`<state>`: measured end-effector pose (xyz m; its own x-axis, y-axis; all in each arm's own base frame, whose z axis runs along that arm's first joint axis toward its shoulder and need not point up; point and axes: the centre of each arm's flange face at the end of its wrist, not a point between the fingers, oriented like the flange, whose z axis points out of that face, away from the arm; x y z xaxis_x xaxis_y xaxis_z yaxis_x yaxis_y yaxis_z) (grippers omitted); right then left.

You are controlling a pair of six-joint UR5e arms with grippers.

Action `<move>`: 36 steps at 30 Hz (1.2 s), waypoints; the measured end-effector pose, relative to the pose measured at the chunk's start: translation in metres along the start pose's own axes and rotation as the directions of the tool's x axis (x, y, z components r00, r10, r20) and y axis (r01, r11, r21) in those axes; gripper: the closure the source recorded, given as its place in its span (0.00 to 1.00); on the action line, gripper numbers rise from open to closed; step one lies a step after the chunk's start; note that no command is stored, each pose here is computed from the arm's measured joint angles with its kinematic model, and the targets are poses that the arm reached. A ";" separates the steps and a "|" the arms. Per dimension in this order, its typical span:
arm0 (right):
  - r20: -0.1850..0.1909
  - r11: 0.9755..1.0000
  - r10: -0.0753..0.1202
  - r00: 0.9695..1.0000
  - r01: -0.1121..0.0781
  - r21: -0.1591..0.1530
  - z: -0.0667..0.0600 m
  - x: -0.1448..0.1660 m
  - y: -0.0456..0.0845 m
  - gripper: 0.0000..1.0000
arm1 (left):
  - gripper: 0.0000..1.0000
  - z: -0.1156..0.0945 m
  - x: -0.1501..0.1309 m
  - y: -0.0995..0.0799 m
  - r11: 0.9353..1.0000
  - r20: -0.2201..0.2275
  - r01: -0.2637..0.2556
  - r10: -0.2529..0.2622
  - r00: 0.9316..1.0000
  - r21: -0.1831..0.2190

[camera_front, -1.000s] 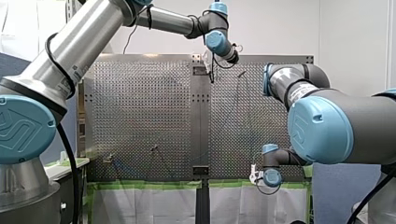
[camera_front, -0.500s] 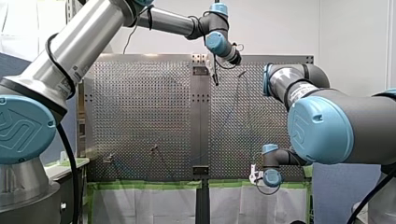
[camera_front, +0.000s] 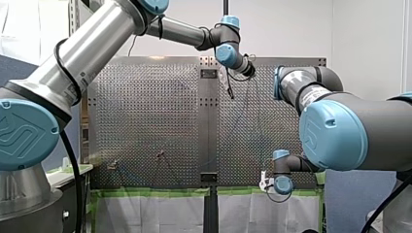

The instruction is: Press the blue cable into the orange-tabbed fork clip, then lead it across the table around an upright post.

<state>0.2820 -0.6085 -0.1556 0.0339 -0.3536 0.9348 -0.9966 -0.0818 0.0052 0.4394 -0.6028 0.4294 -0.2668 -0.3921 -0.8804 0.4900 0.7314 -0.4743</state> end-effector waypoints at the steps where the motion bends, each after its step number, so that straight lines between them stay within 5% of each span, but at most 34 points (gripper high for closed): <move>1: 0.000 1.000 0.000 1.000 0.000 0.000 0.000 0.000 0.000 1.00 | 0.00 0.001 0.000 -0.001 1.000 0.003 0.012 -0.012 1.000 0.012; 6: 0.000 1.000 0.000 1.000 0.000 0.000 0.000 0.000 0.000 1.00 | 0.00 0.003 0.000 -0.003 0.998 0.011 0.059 -0.059 0.998 0.027; 13: 0.000 1.000 0.000 1.000 0.000 0.002 0.000 0.000 -0.001 1.00 | 0.00 0.006 0.003 0.005 0.993 0.027 0.121 -0.121 0.992 -0.010; 21: 0.000 1.000 0.001 1.000 -0.001 0.003 0.000 0.000 -0.001 1.00 | 0.00 0.024 0.040 0.021 0.983 -0.010 0.186 -0.186 0.982 -0.007; 27: 0.000 1.000 0.000 1.000 0.000 0.003 0.000 0.000 -0.001 1.00 | 0.00 0.033 0.047 0.025 0.970 0.011 0.242 -0.242 0.970 0.017; 36: 0.000 1.000 0.000 1.000 0.000 0.004 -0.001 0.000 -0.002 1.00 | 0.00 0.041 0.036 0.034 0.946 0.101 0.325 -0.324 0.941 0.013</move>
<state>0.2835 -0.6078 -0.1556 0.0339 -0.3537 0.9348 -0.9964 -0.0852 0.0040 0.4812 -0.6147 0.3816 -0.3261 -0.6622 -0.6747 0.3873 0.5574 -0.7343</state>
